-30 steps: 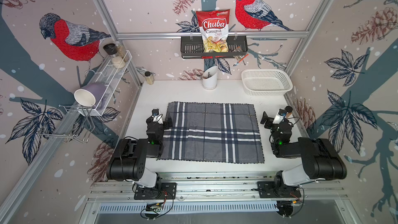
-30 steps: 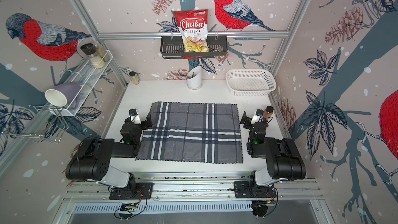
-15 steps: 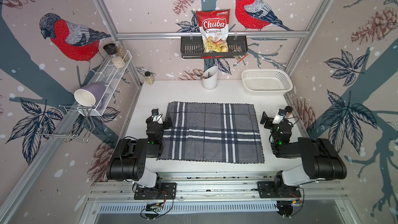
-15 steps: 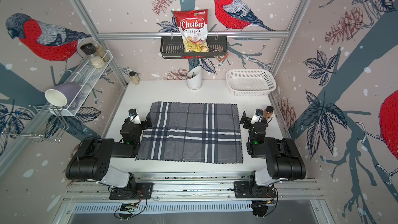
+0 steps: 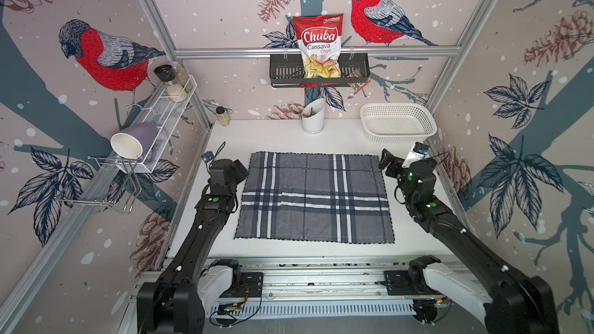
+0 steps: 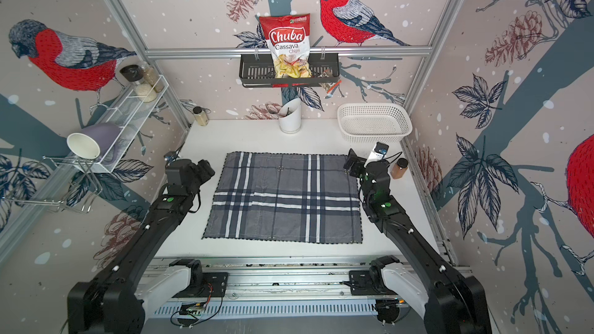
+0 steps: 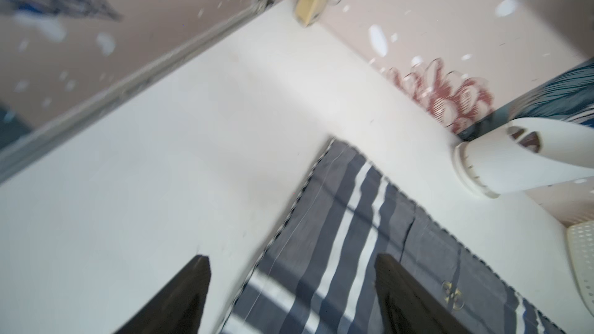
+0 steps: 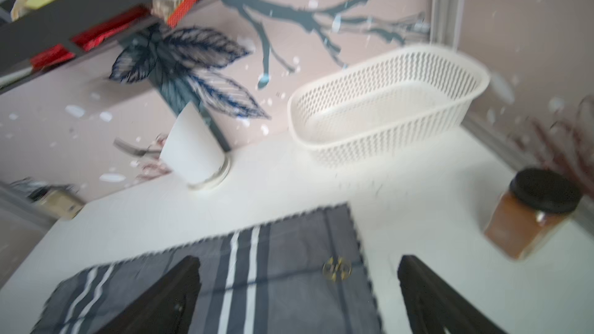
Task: Roll up the pillowcase
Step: Fold the pillowcase.
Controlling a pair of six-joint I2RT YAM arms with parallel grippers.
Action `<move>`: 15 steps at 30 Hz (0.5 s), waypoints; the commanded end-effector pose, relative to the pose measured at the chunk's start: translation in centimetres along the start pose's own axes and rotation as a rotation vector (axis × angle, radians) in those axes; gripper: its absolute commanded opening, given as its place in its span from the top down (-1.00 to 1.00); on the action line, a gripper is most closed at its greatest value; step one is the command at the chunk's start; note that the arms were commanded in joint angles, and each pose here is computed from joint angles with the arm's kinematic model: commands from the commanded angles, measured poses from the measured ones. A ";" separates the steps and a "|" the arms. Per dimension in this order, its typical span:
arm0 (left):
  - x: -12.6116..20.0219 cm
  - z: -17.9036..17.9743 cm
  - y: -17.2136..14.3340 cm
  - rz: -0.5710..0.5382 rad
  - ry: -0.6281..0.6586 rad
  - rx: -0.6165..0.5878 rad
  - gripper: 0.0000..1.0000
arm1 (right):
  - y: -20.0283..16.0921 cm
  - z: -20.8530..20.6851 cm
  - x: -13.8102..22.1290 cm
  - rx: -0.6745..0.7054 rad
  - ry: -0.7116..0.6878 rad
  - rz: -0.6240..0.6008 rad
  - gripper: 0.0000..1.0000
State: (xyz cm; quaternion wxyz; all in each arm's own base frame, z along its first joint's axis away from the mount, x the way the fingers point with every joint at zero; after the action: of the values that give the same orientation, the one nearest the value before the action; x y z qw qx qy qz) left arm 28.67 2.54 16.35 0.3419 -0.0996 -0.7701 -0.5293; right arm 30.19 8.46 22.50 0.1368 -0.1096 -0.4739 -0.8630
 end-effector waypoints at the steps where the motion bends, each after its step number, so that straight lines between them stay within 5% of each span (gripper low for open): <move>1: 1.7 3.8 -8.1 0.294 0.148 0.126 -0.69 | -7.4 -2.3 3.4 -0.114 -0.121 0.310 -1.00; 3: 1.6 3.7 -9.3 0.312 0.153 0.165 -0.94 | -9.0 -2.9 5.0 -0.145 -0.166 0.354 -1.00; 15: 0.1 4.8 -15.5 0.507 0.187 0.203 -0.78 | -14.0 -6.9 8.8 -0.276 -0.413 0.537 -1.00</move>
State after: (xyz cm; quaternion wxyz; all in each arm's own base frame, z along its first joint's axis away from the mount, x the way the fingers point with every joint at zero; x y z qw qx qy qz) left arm 19.20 0.65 4.45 0.5401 -0.1954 -0.7317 -0.3671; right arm 18.51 10.22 12.26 0.2704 -0.3537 -0.3472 -0.8254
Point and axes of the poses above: each gripper's point midway between its finger pads, its own x axis back along the fingers, its own z axis along the line the jaws close on, y = z × x, the point moved 2 cm from there along x, back along the fingers, and after that the axes turned 13 degrees about -x, right-handed, at the moved point
